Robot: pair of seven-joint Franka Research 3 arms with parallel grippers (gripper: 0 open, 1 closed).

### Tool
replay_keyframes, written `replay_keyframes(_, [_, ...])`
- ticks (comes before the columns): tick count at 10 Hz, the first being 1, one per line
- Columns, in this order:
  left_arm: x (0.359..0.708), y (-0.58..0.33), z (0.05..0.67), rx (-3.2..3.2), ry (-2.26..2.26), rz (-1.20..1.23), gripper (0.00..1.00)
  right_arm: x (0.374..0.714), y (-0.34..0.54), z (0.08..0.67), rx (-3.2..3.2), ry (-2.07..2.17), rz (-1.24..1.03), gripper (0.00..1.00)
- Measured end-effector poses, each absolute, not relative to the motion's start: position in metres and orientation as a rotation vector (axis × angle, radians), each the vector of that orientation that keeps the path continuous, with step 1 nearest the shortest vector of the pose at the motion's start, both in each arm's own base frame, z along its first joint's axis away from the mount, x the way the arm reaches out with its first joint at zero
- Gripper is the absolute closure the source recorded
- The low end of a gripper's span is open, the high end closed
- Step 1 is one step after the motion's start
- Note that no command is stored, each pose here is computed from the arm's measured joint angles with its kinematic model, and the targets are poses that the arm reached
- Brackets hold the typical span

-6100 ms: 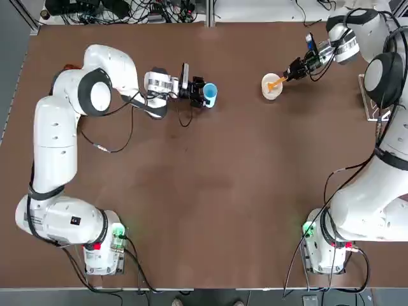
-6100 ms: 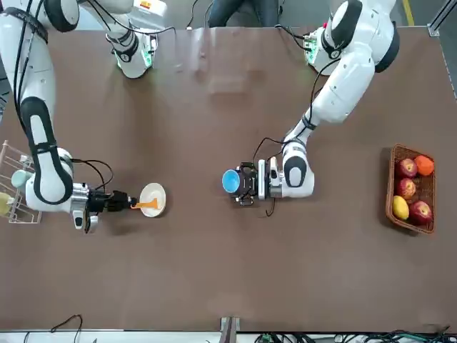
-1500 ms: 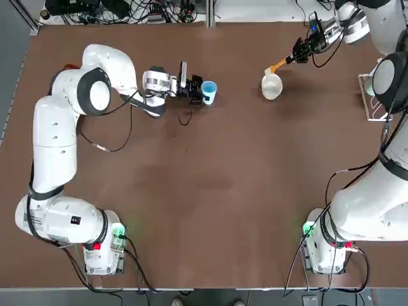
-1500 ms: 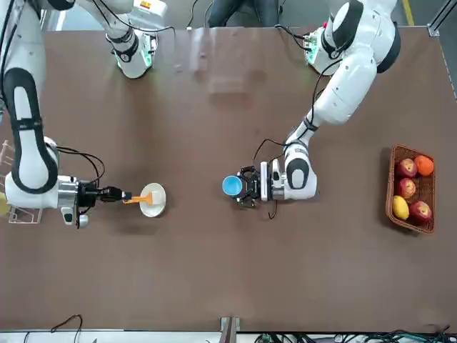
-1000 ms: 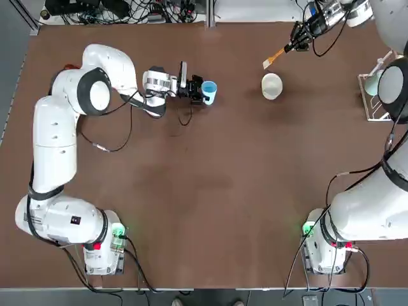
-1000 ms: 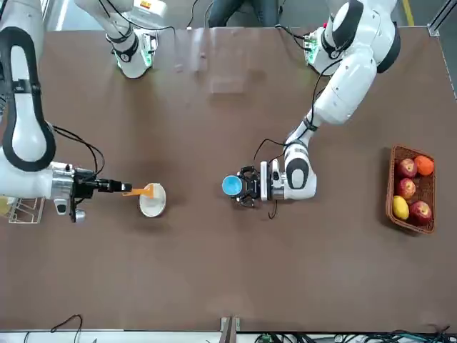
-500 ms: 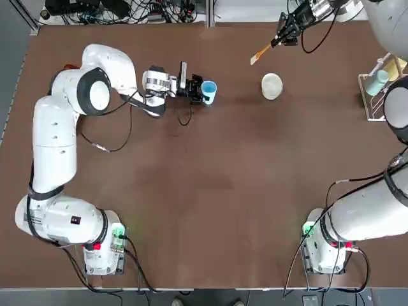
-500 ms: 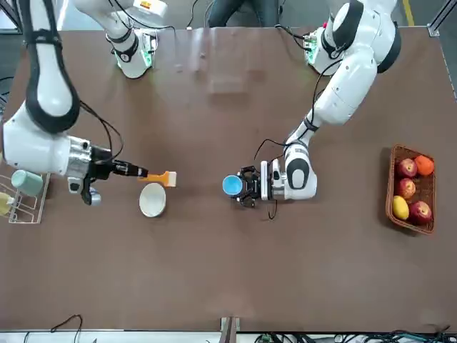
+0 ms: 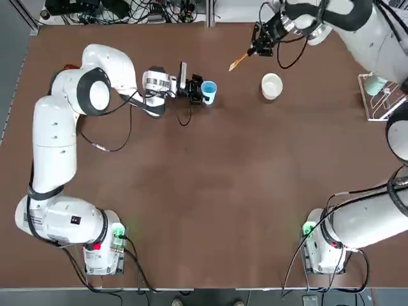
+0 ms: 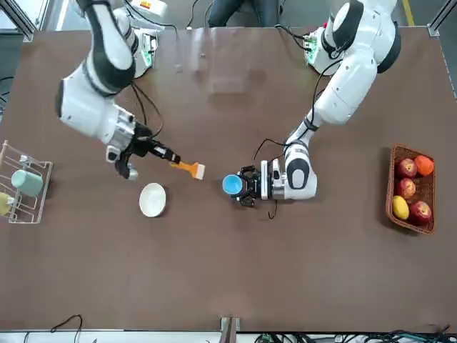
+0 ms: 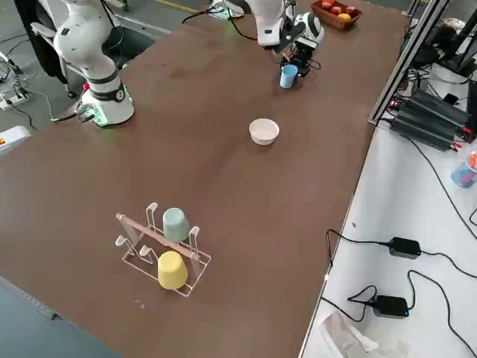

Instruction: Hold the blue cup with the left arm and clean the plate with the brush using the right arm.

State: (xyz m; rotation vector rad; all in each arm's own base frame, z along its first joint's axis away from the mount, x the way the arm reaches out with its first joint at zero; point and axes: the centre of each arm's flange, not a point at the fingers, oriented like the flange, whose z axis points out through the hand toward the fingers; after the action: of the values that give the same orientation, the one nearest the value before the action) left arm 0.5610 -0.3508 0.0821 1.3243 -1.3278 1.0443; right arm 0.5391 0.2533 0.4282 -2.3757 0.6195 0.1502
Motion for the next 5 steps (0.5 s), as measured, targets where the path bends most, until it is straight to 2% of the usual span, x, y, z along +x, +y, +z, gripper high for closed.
replay_keyframes(2, [0.561,-0.351,0.082,1.324,-1.328,1.044,0.31,0.526,0.291,0.432,-2.355,0.67,0.062,0.96])
replay_keyframes(5, [0.56,-0.351,0.082,1.32,-1.326,1.044,0.31,0.489,0.35,0.42,-2.391,0.6,0.011,0.96])
